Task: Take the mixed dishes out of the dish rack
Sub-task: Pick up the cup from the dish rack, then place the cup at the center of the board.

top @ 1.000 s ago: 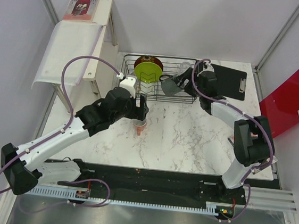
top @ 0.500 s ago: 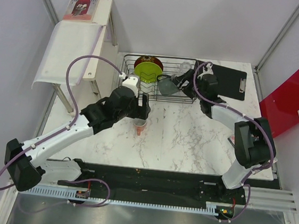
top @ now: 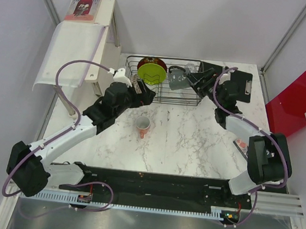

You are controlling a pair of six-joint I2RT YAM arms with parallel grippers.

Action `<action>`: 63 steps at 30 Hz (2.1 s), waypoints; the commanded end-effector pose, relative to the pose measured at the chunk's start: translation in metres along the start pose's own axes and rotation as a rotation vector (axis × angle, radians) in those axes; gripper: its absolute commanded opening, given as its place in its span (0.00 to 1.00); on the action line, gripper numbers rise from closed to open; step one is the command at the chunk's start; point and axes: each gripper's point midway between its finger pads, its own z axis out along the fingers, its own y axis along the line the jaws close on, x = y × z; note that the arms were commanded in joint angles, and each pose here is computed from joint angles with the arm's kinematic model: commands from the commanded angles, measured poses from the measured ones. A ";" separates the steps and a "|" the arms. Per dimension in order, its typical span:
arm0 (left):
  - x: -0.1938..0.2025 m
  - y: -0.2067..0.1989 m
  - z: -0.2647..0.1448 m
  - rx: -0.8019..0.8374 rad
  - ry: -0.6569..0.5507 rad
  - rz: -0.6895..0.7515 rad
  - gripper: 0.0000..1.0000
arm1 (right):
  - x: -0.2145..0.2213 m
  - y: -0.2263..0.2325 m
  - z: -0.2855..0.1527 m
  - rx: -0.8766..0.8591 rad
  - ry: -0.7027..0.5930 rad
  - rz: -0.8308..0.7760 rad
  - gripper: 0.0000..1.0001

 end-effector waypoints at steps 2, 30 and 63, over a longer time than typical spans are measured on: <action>-0.039 -0.048 0.010 0.228 -0.094 -0.113 1.00 | -0.018 0.066 -0.015 -0.292 -0.049 0.069 0.00; -0.037 -0.120 0.039 0.739 -0.130 -0.100 0.75 | 0.013 0.065 -0.018 -0.440 0.021 0.175 0.00; -0.037 -0.092 0.012 0.271 0.143 0.279 0.02 | -0.047 0.003 -0.107 0.531 -0.302 -0.484 0.98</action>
